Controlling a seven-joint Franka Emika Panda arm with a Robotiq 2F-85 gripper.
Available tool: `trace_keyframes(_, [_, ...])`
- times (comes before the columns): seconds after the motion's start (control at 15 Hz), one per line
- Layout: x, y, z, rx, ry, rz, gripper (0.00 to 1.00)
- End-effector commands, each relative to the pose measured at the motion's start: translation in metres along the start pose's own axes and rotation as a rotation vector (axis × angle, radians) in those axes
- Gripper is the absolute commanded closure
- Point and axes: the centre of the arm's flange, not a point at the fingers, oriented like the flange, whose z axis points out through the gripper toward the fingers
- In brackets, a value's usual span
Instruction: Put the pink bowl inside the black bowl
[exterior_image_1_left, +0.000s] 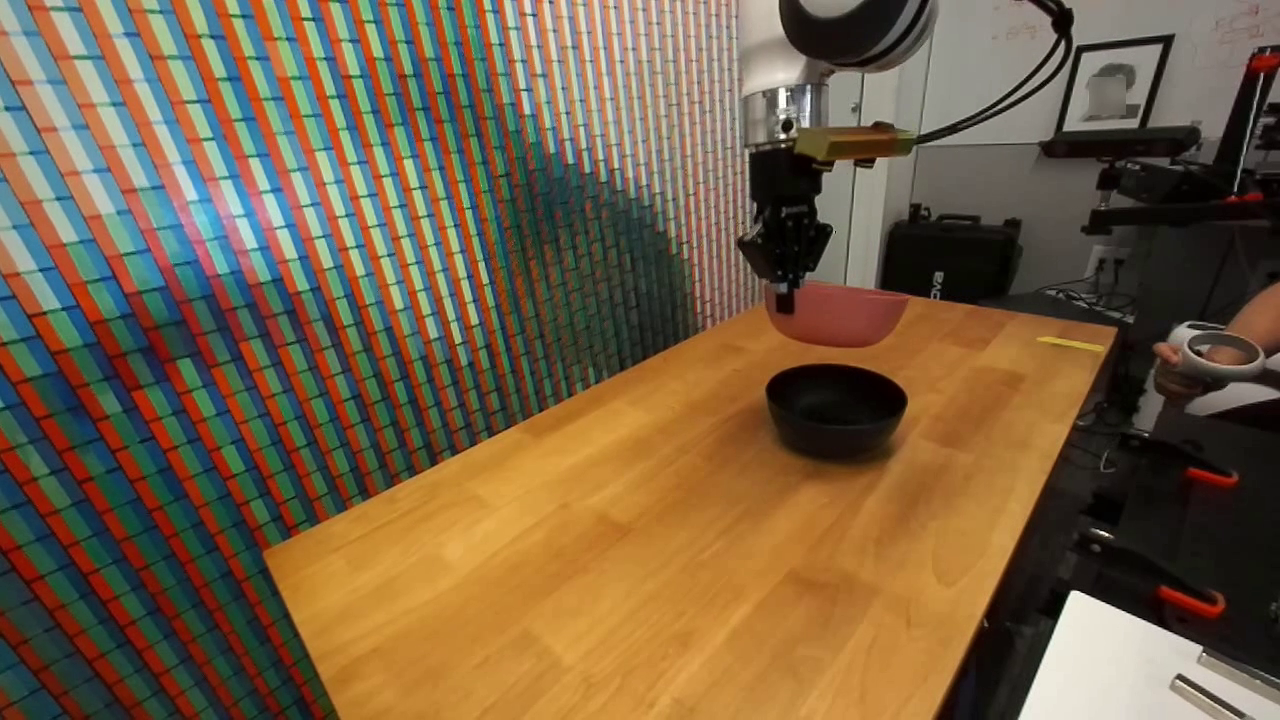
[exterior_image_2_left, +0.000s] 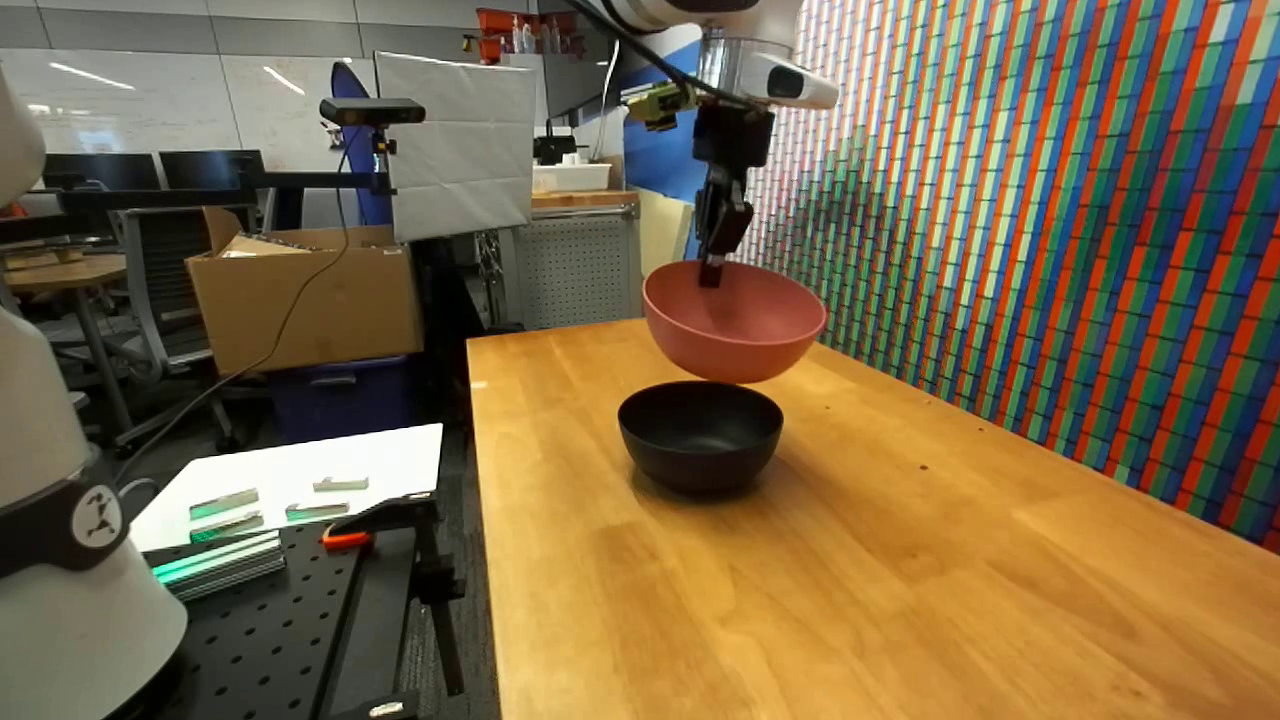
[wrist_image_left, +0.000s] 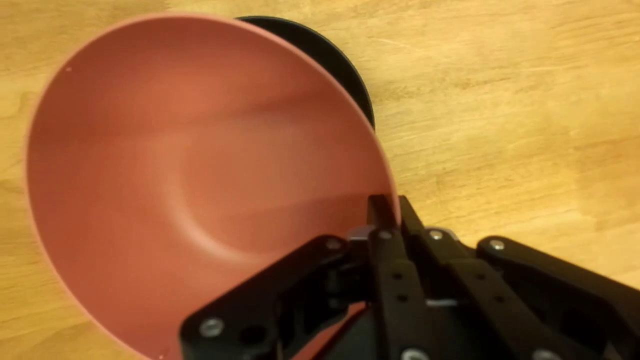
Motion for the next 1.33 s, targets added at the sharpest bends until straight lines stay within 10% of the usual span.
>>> trace_keyframes(0.0, [-0.003, -0.005, 0.031, -0.067, 0.045, -0.05, 0.99])
trace_keyframes(1.0, [-0.03, -0.031, 0.083, -0.148, 0.039, -0.174, 0.99])
trace_keyframes(1.07, [-0.031, -0.029, 0.084, -0.155, 0.04, -0.175, 0.71])
trace_keyframes(1.27, [-0.035, -0.026, 0.086, -0.175, 0.042, -0.188, 0.56])
